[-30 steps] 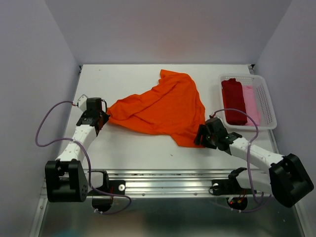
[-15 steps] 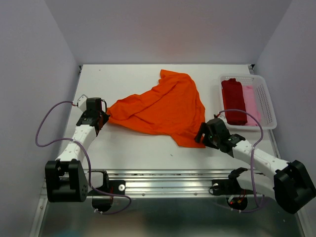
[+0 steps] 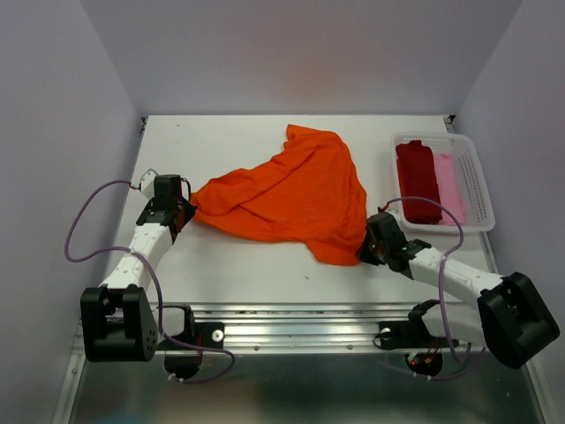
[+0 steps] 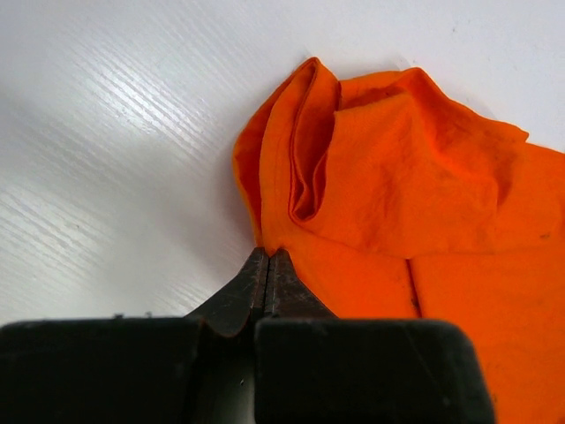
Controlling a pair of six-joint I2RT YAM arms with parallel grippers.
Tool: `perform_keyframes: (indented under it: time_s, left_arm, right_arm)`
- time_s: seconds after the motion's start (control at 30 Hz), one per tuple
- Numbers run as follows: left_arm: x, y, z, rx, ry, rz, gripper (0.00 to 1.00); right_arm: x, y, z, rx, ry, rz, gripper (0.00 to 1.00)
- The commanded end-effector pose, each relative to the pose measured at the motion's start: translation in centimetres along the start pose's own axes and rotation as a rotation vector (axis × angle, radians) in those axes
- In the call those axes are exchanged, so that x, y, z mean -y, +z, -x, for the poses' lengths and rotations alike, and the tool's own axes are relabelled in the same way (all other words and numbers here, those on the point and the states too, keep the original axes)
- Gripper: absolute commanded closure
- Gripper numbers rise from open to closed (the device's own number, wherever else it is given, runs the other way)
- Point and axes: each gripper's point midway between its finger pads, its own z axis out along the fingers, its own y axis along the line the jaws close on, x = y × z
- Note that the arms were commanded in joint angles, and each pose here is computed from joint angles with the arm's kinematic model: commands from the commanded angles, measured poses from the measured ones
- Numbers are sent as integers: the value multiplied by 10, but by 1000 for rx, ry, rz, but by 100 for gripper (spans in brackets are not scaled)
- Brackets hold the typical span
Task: Roll the t-shirts
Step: Flatten out the T-shirt at the center of the board.
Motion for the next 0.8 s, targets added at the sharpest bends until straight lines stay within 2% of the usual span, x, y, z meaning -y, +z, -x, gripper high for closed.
perform_keyframes:
  time_s: [0.0, 0.13, 0.27, 0.37, 0.63, 0.77]
  left_arm:
    - [17, -10, 18, 28, 18, -61, 100]
    - [28, -20, 29, 46, 25, -99, 100]
    - [45, -39, 54, 97, 15, -148, 100]
    - [54, -56, 71, 146, 9, -179, 100]
    - [61, -70, 81, 171, 13, -210, 100]
    - [52, -65, 74, 159, 22, -183, 100]
  right_arm:
    - [-26, -18, 41, 113, -31, 71, 99]
    - [-58, -67, 117, 328, -56, 105, 99]
    - [-71, -120, 169, 492, -59, 113, 99]
    - [-77, -147, 184, 555, -52, 147, 99]
    - [-68, -132, 164, 493, -53, 137, 99]
    - [-63, -115, 138, 406, -43, 147, 99]
